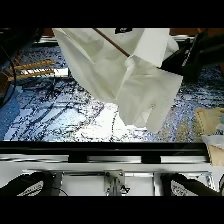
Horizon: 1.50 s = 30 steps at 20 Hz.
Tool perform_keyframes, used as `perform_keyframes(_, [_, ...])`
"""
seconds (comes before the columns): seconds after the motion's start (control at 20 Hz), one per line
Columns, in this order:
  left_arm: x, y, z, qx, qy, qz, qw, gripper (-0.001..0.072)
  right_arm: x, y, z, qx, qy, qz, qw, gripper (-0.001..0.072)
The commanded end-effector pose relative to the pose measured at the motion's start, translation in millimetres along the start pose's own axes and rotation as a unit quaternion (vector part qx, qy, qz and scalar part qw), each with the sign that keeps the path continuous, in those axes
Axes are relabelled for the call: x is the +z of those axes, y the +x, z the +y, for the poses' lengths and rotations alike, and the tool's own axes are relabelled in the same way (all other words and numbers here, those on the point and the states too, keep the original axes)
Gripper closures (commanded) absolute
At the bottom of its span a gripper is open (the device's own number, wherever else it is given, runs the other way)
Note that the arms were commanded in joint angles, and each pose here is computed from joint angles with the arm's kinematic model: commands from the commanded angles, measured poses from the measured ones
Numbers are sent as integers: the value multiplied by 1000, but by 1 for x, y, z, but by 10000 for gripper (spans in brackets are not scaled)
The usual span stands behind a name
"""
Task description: Fold the shirts.
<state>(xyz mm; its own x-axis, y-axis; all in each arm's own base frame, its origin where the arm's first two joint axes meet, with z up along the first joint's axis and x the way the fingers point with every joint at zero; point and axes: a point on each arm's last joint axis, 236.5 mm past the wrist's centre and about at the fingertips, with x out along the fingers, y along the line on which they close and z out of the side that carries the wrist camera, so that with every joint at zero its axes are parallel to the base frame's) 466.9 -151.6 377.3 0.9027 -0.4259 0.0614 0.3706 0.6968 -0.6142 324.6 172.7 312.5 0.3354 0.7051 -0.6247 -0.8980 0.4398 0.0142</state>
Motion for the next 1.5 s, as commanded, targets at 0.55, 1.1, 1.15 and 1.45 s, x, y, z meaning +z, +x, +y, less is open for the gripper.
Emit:
perform_keyframes(0.55, [21,-23,13,15,84,43,995,652,-8,17,-6,-11,-2,34,999,636])
perform_keyframes(1.1, [35,-11,19,14,23,5,1000,652,-10,17,-1,-1,3,37,999,636])
perform_keyframes(1.15, [35,-11,19,14,23,5,1000,652,-10,17,-1,-1,3,36,999,636])
perform_keyframes(1.45, [37,-11,17,10,15,1,1000,652,-9,17,1,3,2,34,999,636])
